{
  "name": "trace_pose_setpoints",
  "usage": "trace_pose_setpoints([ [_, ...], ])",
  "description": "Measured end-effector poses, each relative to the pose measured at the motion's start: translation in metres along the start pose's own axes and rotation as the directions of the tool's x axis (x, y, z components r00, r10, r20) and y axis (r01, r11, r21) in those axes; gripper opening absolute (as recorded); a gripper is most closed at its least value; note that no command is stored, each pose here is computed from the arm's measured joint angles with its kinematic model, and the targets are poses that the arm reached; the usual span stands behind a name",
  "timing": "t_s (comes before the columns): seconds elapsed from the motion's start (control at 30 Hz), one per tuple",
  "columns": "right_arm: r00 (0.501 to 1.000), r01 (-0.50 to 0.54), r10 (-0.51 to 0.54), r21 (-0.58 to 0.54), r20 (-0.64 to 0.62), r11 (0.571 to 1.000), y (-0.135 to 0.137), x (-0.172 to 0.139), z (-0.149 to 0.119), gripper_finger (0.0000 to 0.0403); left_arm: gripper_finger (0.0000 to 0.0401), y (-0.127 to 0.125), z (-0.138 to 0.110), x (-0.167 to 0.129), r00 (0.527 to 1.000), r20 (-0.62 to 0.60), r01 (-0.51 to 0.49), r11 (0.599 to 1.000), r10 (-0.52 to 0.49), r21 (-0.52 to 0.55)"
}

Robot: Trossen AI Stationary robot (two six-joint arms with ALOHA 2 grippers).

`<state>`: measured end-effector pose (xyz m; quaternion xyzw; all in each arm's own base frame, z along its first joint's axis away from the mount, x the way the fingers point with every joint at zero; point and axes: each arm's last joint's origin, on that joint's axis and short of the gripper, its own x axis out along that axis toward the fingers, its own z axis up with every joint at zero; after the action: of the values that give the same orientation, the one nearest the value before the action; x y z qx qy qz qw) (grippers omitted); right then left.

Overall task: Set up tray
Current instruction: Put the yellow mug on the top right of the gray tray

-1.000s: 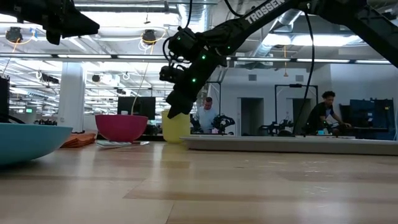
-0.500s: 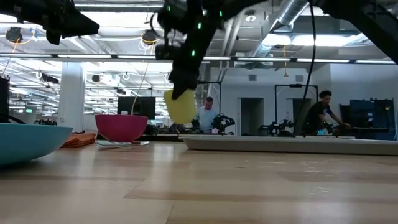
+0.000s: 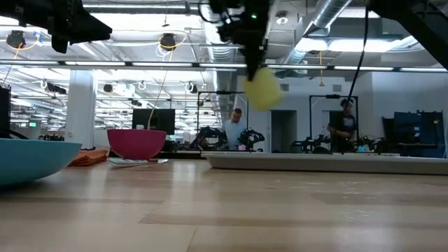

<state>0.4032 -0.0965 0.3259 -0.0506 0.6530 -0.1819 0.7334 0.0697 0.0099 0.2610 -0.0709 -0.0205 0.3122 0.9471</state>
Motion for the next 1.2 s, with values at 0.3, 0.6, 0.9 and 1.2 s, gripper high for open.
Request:
trace_pose_setpoints([
  [0.3,0.996,-0.037,0.047,0.123,-0.075,0.992,-0.032,0.003,-0.033,0.0002,0.0096,0.002,-0.009,0.0,0.998,-0.069,-0.013,1.0,0.012,-0.021],
  [0.6,0.993,-0.027,0.05,0.217,-0.102,0.976,-0.037,0.018,-0.089,0.0003,0.0096,0.003,-0.014,-0.001,0.993,-0.113,-0.028,0.999,0.025,-0.023],
  [0.9,0.993,-0.098,0.066,0.376,0.097,0.921,-0.03,0.03,-0.171,0.0003,0.0096,0.003,-0.014,-0.001,0.993,-0.112,-0.033,0.999,0.03,-0.025],
  [1.2,0.982,-0.082,0.008,0.383,0.189,0.92,-0.019,0.067,-0.239,0.0003,0.0096,0.005,-0.013,-0.001,0.991,-0.091,-0.1,0.995,0.098,-0.021],
])
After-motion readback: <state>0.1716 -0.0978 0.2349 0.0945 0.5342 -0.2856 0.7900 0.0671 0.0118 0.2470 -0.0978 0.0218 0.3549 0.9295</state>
